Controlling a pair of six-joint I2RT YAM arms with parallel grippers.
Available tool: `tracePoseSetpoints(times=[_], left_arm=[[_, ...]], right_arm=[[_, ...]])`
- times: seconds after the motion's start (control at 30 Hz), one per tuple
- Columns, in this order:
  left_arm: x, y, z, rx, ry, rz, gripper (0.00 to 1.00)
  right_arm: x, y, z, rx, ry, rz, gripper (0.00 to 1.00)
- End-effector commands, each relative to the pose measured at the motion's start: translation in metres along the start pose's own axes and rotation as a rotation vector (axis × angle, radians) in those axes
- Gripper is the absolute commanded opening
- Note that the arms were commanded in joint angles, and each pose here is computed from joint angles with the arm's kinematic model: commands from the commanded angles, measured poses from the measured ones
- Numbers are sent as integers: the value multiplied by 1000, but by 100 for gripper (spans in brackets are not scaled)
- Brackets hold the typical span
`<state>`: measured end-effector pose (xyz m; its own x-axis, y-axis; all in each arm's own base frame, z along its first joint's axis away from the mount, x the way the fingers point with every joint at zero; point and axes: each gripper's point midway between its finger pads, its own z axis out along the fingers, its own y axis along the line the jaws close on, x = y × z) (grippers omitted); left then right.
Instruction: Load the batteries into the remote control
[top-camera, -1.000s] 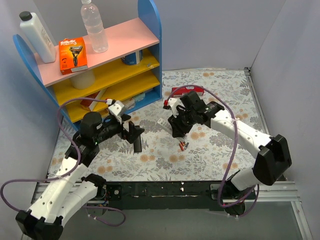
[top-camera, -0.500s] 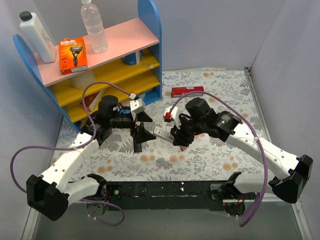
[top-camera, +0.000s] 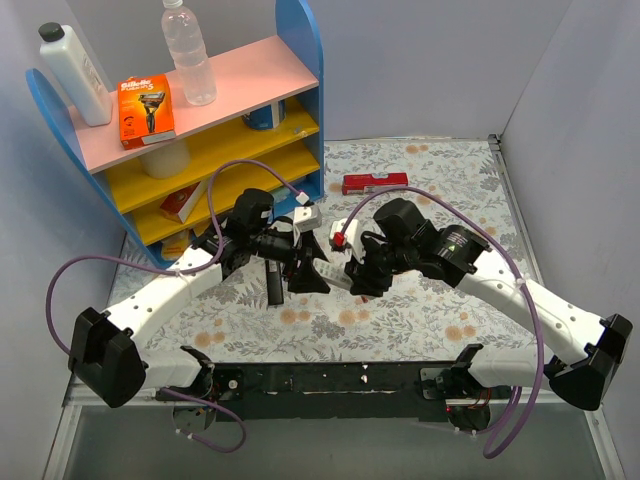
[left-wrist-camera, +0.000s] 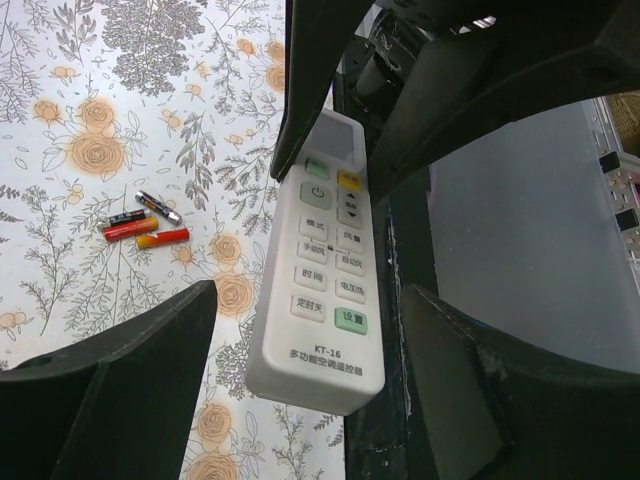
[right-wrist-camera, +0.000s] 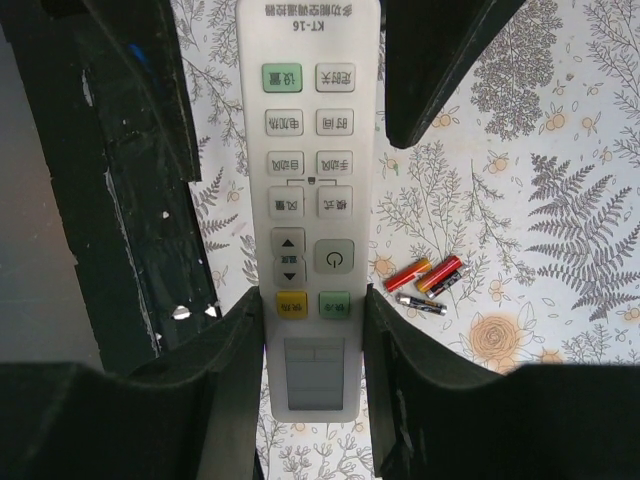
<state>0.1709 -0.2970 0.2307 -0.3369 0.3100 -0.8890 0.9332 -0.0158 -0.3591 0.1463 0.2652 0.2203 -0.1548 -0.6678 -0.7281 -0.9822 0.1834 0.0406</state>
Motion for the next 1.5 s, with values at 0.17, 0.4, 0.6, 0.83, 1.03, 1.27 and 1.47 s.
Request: tracePoseSetpoints(times=[0.17,0.4,0.6,0.83,1.03,1.27,1.47], left_arm=[[-15,-17,0,65,-17,42,50],[-6,-27,0,96,-10,12,0],[2,-15,-2,-9,-72,-90,0],[-7,-4,-30,-145,-457,-389,0],[-26,4,-63,-266,-767,-519,0],[-47,-4,-87,-245,-948,-631,0],[-60,-8,-93,-198,-999,-693,0]], right_arm=[[-8,8,1,-57,-25,-51,1],[-10,11,6,-91,-31,-46,1],[-30,1,7,-32,-115,49,65],[-68,-24,-17,54,-414,319,91],[-77,-32,-41,125,-703,522,95],[-97,-33,-62,47,-1012,675,96],[-124,-32,-65,-49,-1092,662,95]])
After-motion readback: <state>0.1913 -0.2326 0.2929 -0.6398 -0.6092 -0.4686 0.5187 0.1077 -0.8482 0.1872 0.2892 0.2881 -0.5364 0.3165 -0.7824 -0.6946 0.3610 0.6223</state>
